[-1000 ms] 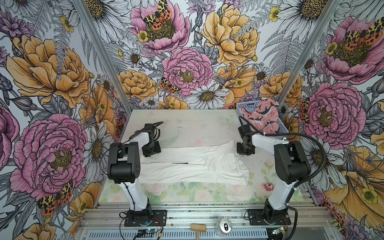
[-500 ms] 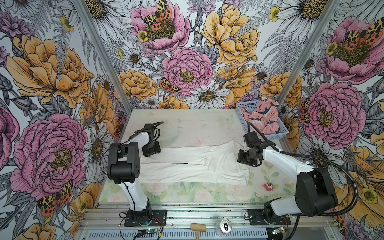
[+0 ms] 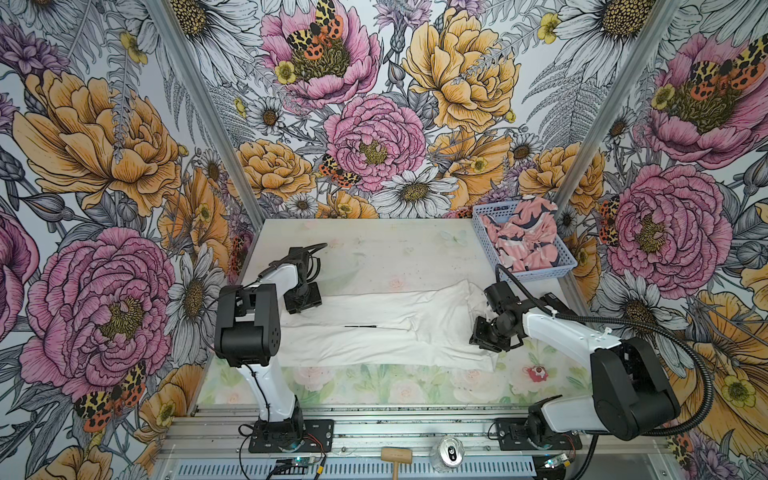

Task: Fold and stack the mixed laundry pile

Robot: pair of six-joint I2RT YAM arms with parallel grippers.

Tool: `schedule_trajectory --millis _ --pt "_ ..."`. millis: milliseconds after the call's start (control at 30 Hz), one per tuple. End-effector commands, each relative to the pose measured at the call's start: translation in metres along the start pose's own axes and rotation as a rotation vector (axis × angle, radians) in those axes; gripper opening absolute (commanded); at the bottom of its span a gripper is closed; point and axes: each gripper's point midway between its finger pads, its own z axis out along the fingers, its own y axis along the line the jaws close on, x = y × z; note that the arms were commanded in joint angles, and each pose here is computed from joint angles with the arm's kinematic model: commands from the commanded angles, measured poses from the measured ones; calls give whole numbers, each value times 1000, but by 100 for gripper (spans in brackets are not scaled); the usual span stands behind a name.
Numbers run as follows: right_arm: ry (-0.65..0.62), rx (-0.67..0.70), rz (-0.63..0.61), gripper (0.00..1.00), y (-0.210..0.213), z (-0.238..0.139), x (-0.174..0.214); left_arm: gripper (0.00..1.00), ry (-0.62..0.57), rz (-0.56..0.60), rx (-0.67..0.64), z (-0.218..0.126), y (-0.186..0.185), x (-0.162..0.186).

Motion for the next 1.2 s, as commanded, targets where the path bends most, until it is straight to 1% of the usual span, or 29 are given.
schedule_trajectory --millis 0,67,133,200,333,633,1100,1167 --pt "-29 -25 3 34 7 1 -7 57 40 11 -25 11 7 11" --pt "-28 -16 1 30 5 3 -8 57 39 9 -25 11 7 11" --pt "-25 -11 2 24 4 6 -8 57 39 9 -26 11 7 11" --pt "-24 -12 4 15 3 7 -7 57 38 9 -25 11 7 11" --pt "-21 -20 8 0 2 6 -3 57 39 8 -27 10 8 12" --pt "-19 -57 43 0 1 -7 18 57 42 9 -30 11 9 14" --pt "12 -30 67 0 -8 -2 31 57 48 14 -27 12 8 15" --pt "15 -23 58 9 -8 -2 31 57 48 15 -24 12 8 15"
